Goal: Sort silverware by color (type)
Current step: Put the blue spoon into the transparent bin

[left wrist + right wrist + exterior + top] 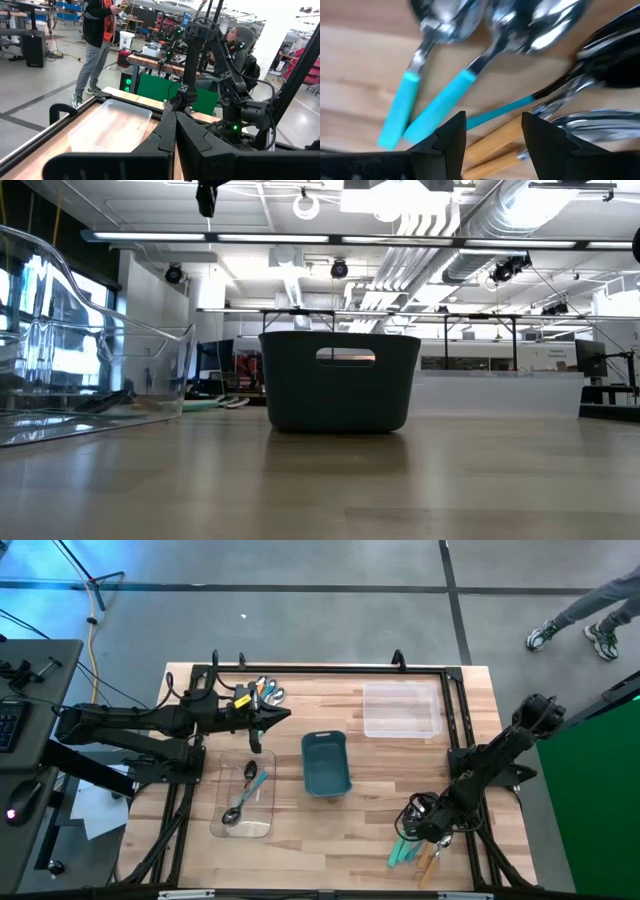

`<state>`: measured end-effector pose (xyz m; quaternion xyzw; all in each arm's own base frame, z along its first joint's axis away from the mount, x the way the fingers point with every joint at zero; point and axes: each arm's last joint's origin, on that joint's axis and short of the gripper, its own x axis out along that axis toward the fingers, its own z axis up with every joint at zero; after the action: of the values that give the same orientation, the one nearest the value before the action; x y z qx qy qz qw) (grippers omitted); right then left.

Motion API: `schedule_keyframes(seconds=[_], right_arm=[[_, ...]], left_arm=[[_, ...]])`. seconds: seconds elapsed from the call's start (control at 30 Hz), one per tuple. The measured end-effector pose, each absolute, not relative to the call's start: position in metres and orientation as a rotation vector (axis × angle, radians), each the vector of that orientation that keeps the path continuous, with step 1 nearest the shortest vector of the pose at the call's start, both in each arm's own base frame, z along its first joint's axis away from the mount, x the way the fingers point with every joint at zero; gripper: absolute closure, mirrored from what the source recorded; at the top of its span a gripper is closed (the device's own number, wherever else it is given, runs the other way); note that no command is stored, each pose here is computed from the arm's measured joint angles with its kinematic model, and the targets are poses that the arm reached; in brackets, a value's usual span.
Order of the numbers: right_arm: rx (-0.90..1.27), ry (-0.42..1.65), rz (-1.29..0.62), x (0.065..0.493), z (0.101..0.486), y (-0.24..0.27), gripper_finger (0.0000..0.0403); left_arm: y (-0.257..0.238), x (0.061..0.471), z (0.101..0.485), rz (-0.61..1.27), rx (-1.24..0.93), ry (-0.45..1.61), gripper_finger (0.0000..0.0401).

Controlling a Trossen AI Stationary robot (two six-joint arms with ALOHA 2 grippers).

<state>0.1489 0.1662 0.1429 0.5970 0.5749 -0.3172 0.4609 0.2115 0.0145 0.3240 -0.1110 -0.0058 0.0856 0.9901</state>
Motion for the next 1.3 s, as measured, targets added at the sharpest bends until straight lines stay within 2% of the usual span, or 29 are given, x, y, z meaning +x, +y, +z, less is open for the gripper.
schedule_keyframes(seconds=[0.27, 1.3], right_arm=[[1.515, 1.403, -0.751, 0.152, 0.145, 0.169, 0.0226], [1.484, 1.4, -0.871, 0.157, 0.129, 0.165, 0.0227]], left_arm=[[0.014, 0.212, 0.324, 0.172, -0.225, -0.012, 0.0401], [0.015, 0.212, 0.324, 0.174, -0.23, -0.012, 0.0401]])
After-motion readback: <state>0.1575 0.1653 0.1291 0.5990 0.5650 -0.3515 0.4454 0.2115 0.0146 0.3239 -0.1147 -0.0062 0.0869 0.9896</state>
